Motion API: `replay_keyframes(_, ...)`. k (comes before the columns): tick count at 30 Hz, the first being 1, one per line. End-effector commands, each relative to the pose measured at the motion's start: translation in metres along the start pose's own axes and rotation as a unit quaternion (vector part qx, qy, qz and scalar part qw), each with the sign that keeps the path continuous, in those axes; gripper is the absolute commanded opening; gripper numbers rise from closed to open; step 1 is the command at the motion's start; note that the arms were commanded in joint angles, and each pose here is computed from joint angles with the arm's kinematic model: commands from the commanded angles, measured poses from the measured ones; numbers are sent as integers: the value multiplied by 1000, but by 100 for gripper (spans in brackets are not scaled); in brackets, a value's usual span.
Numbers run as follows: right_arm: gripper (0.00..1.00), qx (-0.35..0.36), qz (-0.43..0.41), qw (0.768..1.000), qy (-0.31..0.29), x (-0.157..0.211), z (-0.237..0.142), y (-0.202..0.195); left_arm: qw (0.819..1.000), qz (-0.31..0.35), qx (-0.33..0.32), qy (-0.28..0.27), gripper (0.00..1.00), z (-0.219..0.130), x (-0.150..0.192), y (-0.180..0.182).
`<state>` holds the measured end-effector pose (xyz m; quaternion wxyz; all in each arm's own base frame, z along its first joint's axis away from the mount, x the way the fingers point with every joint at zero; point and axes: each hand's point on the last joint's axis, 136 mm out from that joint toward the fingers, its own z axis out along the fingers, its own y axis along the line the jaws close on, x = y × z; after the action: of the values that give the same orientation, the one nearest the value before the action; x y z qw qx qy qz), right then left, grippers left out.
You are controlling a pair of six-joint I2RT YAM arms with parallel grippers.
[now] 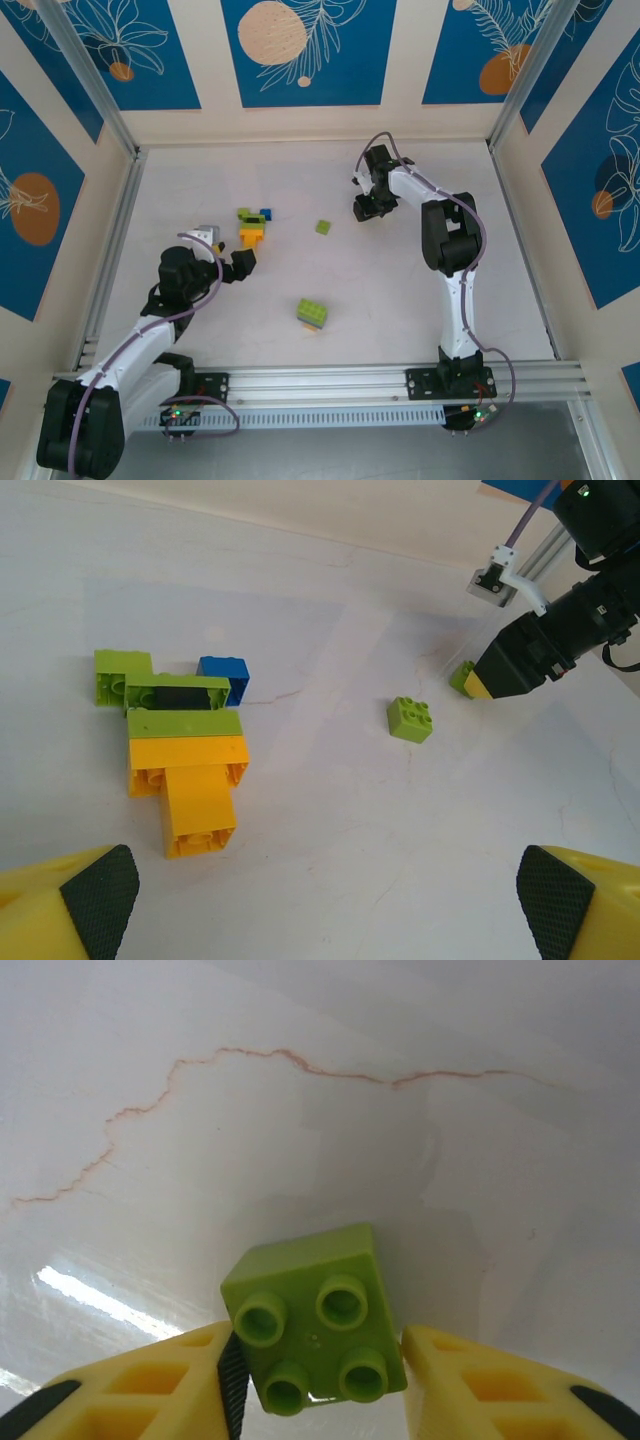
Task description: Assemble a carrot with lego
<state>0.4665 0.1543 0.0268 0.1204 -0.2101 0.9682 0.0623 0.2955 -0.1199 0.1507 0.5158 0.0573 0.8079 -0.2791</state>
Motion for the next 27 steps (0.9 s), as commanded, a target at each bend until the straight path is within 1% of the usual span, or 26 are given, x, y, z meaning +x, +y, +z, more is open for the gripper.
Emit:
replay_keyframes(1,41,-14,-3,1000,0,-4,1,7,999,23,18,-14,100,1,-15,-11)
replay_keyframes(7,39,-2,32,999,21,13,-5,13,999,26,19,-11,100,2,-14,-12)
replay_keyframes(10,35,2,49,998,37,29,-3,21,999,26,20,-12,100,2,-14,-13)
replay_keyframes(15,34,14,64,996,62,63,-4,44,999,28,21,-11,100,2,-14,-15)
replay_keyframes(19,35,20,71,994,75,90,-11,66,999,29,24,-10,100,2,-13,-16)
replay_keyframes(22,35,29,75,993,85,105,-14,74,999,30,24,-11,100,2,-14,-17)
replay_keyframes(24,36,31,76,993,90,111,-14,77,999,30,26,-10,100,2,-13,-18)
replay_keyframes(27,40,35,75,992,96,115,-12,78,999,32,27,-11,100,2,-14,-19)
